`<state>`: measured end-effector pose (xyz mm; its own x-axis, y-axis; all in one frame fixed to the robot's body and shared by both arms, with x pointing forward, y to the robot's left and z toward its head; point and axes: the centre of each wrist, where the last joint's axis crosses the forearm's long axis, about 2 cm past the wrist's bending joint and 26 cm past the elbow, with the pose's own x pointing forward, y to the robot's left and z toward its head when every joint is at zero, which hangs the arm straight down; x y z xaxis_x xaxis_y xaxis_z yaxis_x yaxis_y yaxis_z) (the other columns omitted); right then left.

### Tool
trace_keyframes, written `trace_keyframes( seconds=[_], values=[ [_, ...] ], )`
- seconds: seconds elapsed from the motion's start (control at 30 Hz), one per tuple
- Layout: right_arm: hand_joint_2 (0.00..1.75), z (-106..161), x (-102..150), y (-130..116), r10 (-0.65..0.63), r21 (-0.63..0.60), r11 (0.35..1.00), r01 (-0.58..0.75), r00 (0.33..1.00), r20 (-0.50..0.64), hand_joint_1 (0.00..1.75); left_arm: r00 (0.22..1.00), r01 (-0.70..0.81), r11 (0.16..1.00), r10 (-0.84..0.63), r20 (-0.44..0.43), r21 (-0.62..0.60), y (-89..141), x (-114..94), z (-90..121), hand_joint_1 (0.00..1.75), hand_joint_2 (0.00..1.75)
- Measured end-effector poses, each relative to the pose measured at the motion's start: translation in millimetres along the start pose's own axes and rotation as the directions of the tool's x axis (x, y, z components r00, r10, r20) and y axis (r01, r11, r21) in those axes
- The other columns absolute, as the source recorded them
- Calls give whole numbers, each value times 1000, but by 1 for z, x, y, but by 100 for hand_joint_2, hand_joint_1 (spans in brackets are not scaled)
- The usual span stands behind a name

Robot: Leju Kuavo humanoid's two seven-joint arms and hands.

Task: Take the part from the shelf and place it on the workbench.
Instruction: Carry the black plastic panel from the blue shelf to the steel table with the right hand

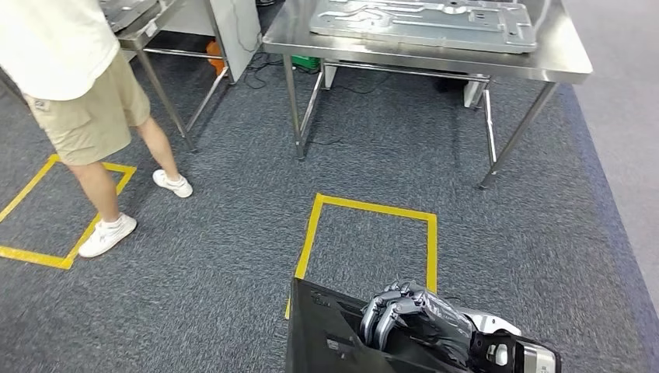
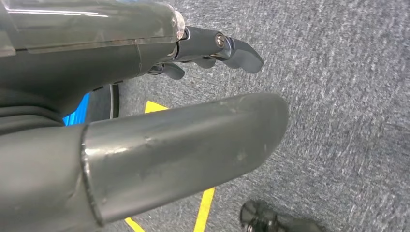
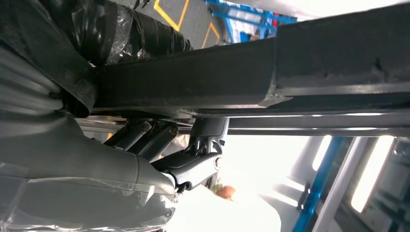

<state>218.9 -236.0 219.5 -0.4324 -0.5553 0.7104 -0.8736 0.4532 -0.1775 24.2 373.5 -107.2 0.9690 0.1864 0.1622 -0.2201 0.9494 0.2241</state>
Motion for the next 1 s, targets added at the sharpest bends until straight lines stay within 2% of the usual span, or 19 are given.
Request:
trace_keyframes(
  seconds=[0.33,1.0],
  values=[
    [175,-1,-1,-1,-8,0,1000,8,1000,-10,169,1000,-1,1000,1,8,13,5,0,0,0,0],
    [175,-5,-1,-7,7,14,1000,-7,1000,-11,169,999,-44,998,43,-23,-40,-3,1,0,0,0]
  ],
)
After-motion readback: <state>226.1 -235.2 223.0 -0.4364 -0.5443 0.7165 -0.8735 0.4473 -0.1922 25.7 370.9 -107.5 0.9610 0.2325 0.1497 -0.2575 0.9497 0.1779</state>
